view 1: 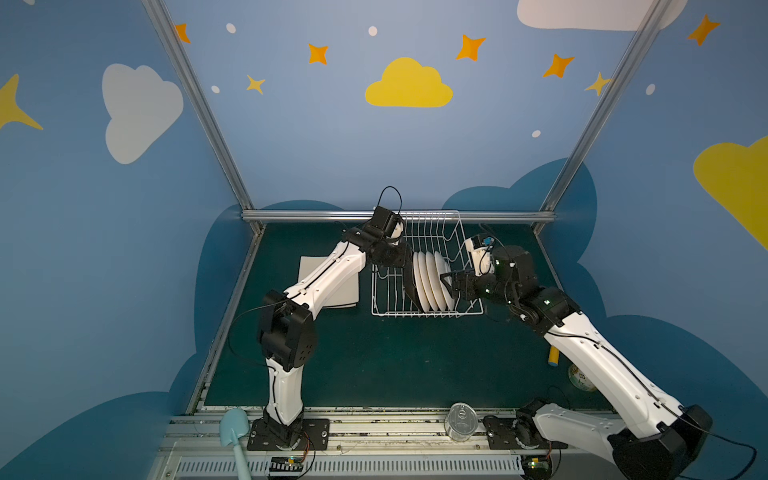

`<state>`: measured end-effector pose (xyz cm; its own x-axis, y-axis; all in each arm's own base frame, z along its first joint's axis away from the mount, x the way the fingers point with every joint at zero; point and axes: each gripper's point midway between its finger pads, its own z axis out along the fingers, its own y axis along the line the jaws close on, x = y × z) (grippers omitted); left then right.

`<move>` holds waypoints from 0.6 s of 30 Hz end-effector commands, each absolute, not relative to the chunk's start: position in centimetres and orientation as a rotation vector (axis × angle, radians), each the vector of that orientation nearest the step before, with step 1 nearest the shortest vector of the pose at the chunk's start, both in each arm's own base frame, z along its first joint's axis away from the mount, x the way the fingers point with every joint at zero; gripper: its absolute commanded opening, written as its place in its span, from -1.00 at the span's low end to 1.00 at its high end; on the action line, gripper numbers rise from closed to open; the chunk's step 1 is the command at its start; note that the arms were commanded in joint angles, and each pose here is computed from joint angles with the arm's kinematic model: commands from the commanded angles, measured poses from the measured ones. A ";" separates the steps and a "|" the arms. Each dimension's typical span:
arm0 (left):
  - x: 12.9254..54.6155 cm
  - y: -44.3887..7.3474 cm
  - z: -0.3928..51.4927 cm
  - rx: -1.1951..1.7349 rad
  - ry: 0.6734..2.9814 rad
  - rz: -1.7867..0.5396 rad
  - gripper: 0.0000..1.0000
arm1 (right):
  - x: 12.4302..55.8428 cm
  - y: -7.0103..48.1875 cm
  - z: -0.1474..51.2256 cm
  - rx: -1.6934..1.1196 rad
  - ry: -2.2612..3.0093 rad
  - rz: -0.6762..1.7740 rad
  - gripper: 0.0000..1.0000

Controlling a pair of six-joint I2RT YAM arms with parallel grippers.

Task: Unload the plates from the dish rack
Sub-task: 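Grasp the top edge of the dark square plate with the left gripper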

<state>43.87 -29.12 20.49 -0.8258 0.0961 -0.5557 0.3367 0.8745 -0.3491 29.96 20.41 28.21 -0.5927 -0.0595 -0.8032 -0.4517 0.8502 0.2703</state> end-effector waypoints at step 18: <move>45.7 -29.2 16.5 0.284 2.599 -0.514 -0.08 | 30.3 20.4 28.7 -0.368 2.129 0.592 0.80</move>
<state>46.16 -30.10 19.60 -0.8224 0.0915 -0.5615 0.3291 0.8815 -0.3385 30.21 20.24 28.38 -0.5897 -0.0503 -0.8061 -0.4498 0.8494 0.2760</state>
